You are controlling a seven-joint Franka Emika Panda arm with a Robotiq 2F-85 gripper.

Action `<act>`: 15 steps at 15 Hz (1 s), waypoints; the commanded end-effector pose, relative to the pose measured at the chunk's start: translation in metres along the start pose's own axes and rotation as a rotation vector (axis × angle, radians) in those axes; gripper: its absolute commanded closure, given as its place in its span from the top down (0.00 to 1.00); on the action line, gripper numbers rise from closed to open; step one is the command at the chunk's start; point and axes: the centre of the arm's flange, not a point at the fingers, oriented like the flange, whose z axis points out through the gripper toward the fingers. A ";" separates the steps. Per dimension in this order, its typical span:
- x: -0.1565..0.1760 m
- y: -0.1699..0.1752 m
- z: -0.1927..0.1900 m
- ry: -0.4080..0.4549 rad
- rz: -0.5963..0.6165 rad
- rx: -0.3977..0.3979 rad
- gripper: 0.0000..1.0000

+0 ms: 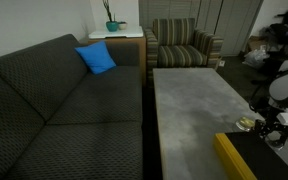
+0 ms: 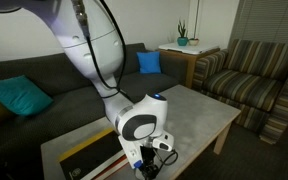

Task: Remove the lid from the silver candle container

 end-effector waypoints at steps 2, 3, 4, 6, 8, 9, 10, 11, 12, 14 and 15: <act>0.003 0.000 0.001 0.003 0.014 0.006 1.00; 0.002 0.001 -0.001 0.006 0.014 0.005 1.00; -0.001 0.002 -0.005 0.009 0.010 0.002 1.00; -0.004 0.002 -0.011 0.016 0.006 0.003 1.00; -0.008 0.002 -0.020 0.026 0.000 -0.004 1.00; -0.010 0.001 -0.026 0.030 -0.003 -0.008 1.00; -0.013 0.000 -0.033 0.035 -0.006 -0.014 1.00; -0.016 -0.001 -0.040 0.040 -0.012 -0.019 1.00; -0.020 -0.002 -0.048 0.044 -0.019 -0.024 1.00; -0.025 -0.006 -0.062 0.049 -0.037 -0.030 1.00; -0.026 -0.008 -0.069 0.049 -0.046 -0.037 1.00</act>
